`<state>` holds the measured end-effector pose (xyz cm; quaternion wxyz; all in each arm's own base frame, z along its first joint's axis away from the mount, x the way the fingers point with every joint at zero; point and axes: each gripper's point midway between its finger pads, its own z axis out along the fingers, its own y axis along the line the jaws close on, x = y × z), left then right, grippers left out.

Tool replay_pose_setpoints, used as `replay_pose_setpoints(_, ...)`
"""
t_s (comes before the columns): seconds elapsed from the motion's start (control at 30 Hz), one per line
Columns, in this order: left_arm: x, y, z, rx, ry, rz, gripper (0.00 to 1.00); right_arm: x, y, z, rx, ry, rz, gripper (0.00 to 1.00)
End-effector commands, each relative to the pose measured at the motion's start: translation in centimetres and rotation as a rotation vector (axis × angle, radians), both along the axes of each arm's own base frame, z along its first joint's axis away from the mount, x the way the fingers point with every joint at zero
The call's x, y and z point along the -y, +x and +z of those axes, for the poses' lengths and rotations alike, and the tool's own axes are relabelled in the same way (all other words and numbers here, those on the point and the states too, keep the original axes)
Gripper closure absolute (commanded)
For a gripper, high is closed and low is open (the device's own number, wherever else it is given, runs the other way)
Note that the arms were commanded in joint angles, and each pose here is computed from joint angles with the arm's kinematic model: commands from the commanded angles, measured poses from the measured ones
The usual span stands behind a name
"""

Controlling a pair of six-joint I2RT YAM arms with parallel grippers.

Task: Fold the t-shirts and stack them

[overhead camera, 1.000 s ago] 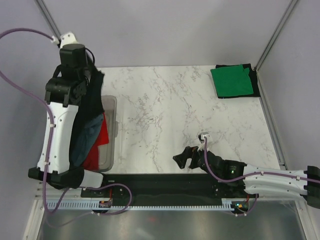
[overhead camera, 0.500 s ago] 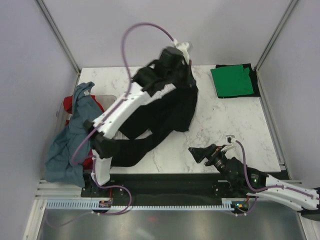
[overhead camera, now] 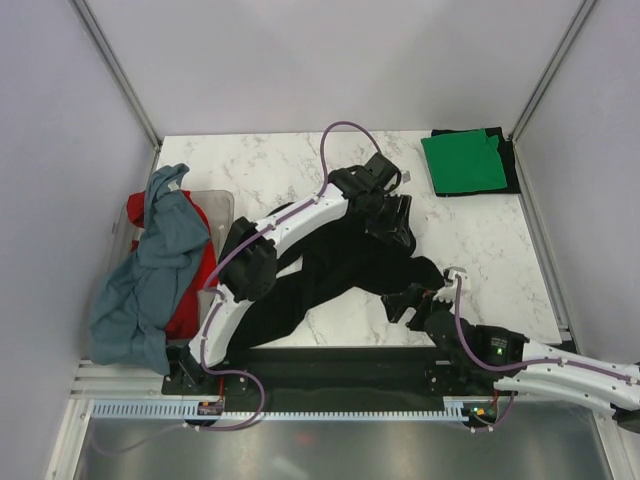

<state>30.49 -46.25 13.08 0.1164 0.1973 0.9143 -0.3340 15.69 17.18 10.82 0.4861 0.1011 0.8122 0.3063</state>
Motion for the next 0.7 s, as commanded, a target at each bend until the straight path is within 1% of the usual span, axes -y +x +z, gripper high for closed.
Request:
replay_pose_setpoints(0.0,-2.2,1.1,3.6,0.134,0.011,0.010,0.34,2.9,1.1,1.6,-0.032,-0.079,-0.182,0.02)
replay_pose_setpoints(0.07,-4.5,1.7,4.0,0.178,0.073,0.064,0.26,3.1,1.1,1.6,-0.074,-0.174,-0.201,0.02)
replay_pose_setpoints(0.1,-6.6,2.9,6.2,0.252,0.099,0.139,0.25,2.7,1.0,1.6,-0.086,-0.203,-0.189,0.02)
replay_pose_setpoints(0.13,-9.2,3.4,7.5,0.303,0.145,0.207,0.25,1.9,1.0,1.3,-0.119,-0.255,-0.176,0.02)
replay_pose_setpoints(0.17,-9.7,2.9,6.2,0.276,0.178,0.201,0.25,1.4,0.9,1.2,-0.137,-0.277,-0.164,0.02)
replay_pose_setpoints(0.2,-12.1,3.5,7.9,0.331,0.206,0.275,0.25,1.2,1.1,1.0,-0.156,-0.293,-0.173,0.02)
replay_pose_setpoints(0.23,-13.9,2.7,6.5,0.312,0.267,0.300,0.26,0.4,1.0,0.5,-0.197,-0.319,-0.157,0.02)
replay_pose_setpoints(0.3,-16.5,2.2,5.8,0.312,0.321,0.369,0.27,0.4,1.7,-0.2,-0.242,-0.343,-0.169,0.03)
replay_pose_setpoints(0.33,-18.1,0.9,5.1,0.301,0.352,0.378,0.27,0.3,2.1,-1.0,-0.271,-0.364,-0.158,0.02)
replay_pose_setpoints(0.37,-19.0,0.3,4.5,0.293,0.375,0.386,0.28,-1.0,1.9,-1.9,-0.326,-0.324,-0.105,0.03)
replay_pose_setpoints(0.4,-19.8,-0.1,4.1,0.292,0.393,0.408,0.28,-0.3,2.9,-2.5,-0.347,-0.332,-0.112,0.04)
replay_pose_setpoints(0.43,-21.0,-1.2,3.3,0.279,0.417,0.411,0.28,0.0,3.0,-3.7,-0.380,-0.346,-0.104,0.05)
replay_pose_setpoints(0.47,-21.5,-1.7,3.2,0.274,0.416,0.423,0.28,-0.6,3.1,-4.0,-0.401,-0.320,-0.080,0.05)
replay_pose_setpoints(0.5,-22.5,-2.5,2.0,0.258,0.447,0.428,0.28,-0.3,3.4,-4.3,-0.409,-0.329,-0.086,0.06)
replay_pose_setpoints(0.57,-23.1,-3.2,2.1,0.259,0.435,0.440,0.30,-0.7,3.7,-4.9,-0.418,-0.337,-0.066,0.08)
replay_pose_setpoints(0.6,-23.3,-4.0,1.0,0.231,0.439,0.439,0.31,-0.8,3.7,-5.8,-0.444,-0.354,-0.059,0.09)
replay_pose_setpoints(0.67,-23.6,-4.6,0.3,0.216,0.431,0.448,0.33,-1.0,4.1,-6.4,-0.455,-0.360,-0.052,0.11)
